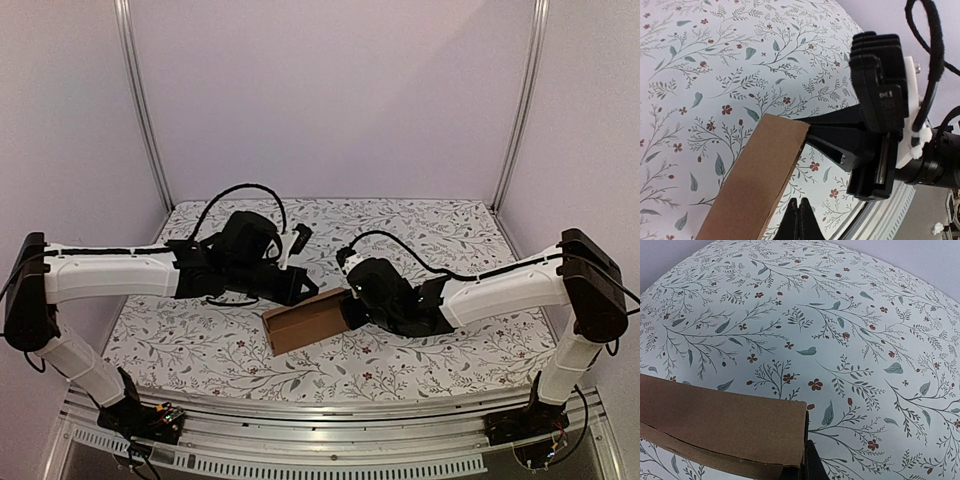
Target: Fold the paper box
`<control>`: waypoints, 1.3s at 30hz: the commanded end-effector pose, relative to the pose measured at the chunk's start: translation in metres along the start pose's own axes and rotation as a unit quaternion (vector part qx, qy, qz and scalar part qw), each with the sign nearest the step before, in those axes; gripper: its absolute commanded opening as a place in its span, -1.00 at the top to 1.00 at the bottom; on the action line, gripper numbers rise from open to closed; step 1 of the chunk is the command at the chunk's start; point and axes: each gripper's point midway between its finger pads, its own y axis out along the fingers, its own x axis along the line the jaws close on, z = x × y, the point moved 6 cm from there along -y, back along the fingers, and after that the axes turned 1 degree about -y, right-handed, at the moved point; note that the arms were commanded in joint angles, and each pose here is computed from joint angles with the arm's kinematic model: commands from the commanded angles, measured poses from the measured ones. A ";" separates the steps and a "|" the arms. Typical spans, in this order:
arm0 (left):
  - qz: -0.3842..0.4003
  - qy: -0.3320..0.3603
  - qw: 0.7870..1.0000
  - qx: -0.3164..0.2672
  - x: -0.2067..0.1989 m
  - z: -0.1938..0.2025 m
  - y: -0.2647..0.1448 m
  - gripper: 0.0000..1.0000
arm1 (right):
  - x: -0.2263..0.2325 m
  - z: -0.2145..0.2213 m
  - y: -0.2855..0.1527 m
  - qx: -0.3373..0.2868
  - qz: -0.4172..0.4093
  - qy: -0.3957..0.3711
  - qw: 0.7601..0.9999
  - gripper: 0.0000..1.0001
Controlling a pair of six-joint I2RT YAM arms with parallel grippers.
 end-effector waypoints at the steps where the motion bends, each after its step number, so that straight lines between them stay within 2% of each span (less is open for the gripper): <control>1: -0.038 0.019 0.999 0.008 0.015 0.000 0.006 1.00 | -0.003 0.049 0.013 0.089 0.001 -0.039 0.995 1.00; 7: -0.047 0.027 0.998 0.015 0.022 0.008 0.016 0.86 | -0.003 0.049 0.013 0.090 0.001 -0.038 0.995 1.00; 11: -0.044 0.026 0.998 0.020 0.023 0.010 0.020 0.68 | -0.004 0.050 0.013 0.091 0.001 -0.039 0.995 1.00; 16: -0.045 0.026 0.998 0.024 0.024 0.013 0.022 0.55 | -0.003 0.050 0.014 0.091 0.000 -0.040 0.995 1.00; 23: -0.047 0.027 0.998 0.034 0.027 0.017 0.026 0.54 | -0.002 0.050 0.015 0.092 -0.002 -0.042 0.995 1.00; 27: -0.054 0.027 0.997 0.039 0.030 0.021 0.028 0.59 | -0.002 0.049 0.015 0.092 -0.002 -0.041 0.995 0.99; 33: -0.068 0.028 0.996 0.044 0.036 0.027 0.030 0.70 | -0.002 0.047 0.013 0.090 -0.003 -0.041 0.995 0.86; 39: -0.083 0.026 0.995 0.050 0.041 0.034 0.032 0.76 | -0.002 0.042 0.008 0.084 -0.010 -0.033 0.996 0.45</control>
